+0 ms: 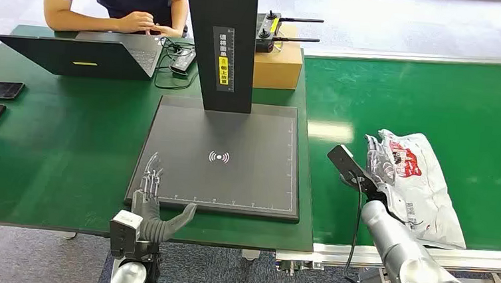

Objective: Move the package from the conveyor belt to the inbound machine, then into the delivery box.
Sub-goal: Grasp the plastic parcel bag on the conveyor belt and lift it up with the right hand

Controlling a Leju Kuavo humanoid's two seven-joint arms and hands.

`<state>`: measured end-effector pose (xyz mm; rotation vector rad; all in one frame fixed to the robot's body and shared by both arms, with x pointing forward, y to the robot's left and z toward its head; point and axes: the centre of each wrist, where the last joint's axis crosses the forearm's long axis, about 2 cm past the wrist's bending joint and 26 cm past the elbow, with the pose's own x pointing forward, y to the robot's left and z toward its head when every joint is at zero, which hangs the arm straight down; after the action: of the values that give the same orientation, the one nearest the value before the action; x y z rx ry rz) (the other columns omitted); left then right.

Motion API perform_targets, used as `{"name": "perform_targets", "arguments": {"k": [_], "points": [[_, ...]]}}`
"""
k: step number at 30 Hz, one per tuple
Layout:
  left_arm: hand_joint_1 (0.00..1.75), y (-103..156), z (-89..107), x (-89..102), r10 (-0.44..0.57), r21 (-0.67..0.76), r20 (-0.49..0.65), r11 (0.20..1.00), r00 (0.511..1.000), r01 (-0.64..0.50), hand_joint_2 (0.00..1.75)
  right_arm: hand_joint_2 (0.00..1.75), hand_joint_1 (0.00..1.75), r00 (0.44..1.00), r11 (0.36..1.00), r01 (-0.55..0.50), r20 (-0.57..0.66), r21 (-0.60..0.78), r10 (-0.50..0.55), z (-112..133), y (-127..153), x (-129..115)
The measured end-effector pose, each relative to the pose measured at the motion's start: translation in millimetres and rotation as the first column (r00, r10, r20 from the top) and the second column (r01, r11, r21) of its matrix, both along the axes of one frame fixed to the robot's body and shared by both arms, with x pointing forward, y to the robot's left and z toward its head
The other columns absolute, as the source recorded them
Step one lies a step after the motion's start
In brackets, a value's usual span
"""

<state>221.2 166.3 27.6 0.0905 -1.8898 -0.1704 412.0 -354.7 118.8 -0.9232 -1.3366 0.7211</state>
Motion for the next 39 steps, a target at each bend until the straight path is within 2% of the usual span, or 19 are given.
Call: {"name": "perform_targets", "arguments": {"k": [13, 22, 29, 39], "points": [[0.00, 2, -2.0, -3.8, 0.017, 0.000, -0.008, 1.000, 1.000, -0.017, 1.75, 1.75, 0.00, 0.979, 0.976, 0.202, -0.015, -0.085, -0.204, 16, -39, 5], [0.00, 3, -2.0, -3.4, 0.008, 0.007, -0.005, 1.000, 1.000, -0.008, 1.75, 1.75, 0.00, 0.942, 0.931, 0.334, 0.017, -0.146, -0.335, 13, -65, -4], [0.00, 4, -1.9, -3.3, 0.036, 0.023, 0.001, 0.999, 0.999, -0.036, 1.75, 1.75, 0.00, 0.929, 0.915, 0.364, -0.005, -0.173, -0.370, 4, -73, -12], [0.00, 4, -1.6, -3.2, 0.047, 0.040, 0.009, 0.998, 0.999, -0.048, 1.75, 1.75, 0.00, 0.920, 0.915, 0.368, -0.077, -0.166, -0.384, -12, -62, -20]]}}
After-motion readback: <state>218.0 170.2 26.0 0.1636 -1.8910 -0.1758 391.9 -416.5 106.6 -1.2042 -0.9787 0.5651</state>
